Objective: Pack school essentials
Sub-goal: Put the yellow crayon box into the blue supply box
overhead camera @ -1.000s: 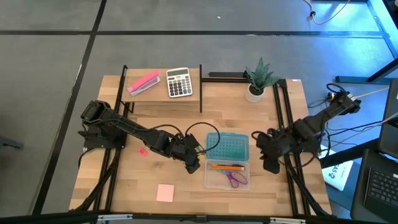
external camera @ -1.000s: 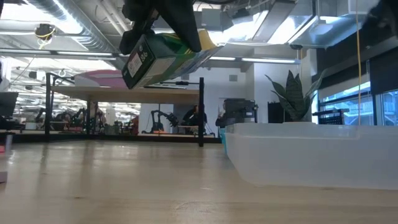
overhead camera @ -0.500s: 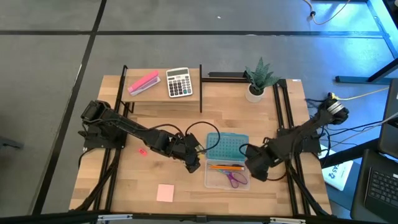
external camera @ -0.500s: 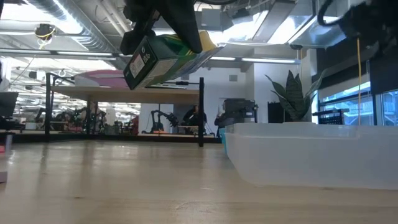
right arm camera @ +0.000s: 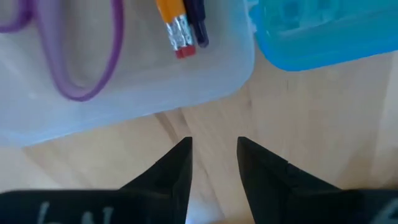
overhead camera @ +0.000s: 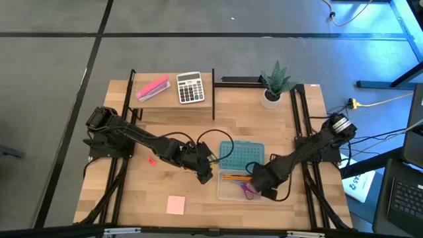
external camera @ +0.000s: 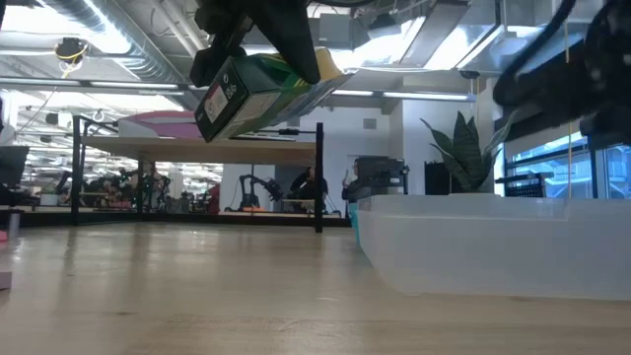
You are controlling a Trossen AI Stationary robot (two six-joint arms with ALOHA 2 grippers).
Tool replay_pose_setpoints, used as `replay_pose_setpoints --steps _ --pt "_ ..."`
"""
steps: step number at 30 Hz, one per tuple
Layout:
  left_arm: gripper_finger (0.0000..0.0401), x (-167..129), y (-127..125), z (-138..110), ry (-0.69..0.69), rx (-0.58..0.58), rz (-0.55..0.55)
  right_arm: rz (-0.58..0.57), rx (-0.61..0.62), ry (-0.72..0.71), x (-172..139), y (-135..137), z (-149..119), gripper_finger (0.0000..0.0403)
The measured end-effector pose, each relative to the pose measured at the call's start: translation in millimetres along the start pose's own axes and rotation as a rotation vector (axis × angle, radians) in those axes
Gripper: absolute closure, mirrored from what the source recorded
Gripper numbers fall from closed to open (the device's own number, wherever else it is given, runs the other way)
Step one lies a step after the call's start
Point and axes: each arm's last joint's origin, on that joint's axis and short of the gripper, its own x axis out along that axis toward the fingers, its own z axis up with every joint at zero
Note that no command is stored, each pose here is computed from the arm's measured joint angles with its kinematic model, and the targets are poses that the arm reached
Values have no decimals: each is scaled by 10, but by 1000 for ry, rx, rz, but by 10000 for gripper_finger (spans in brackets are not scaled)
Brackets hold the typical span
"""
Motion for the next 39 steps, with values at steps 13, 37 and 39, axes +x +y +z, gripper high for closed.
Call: replay_pose_setpoints --steps 13,37,39 --pt "87 0 0 0 0 -1 0 66 -40 -160 75 143 164 274" --pt "87 -20 -148 97 -105 360 -153 250 142 -569 -733 -84 -112 274" --pt "87 -15 -177 117 -140 432 -170 263 151 -614 -803 -119 -138 274"
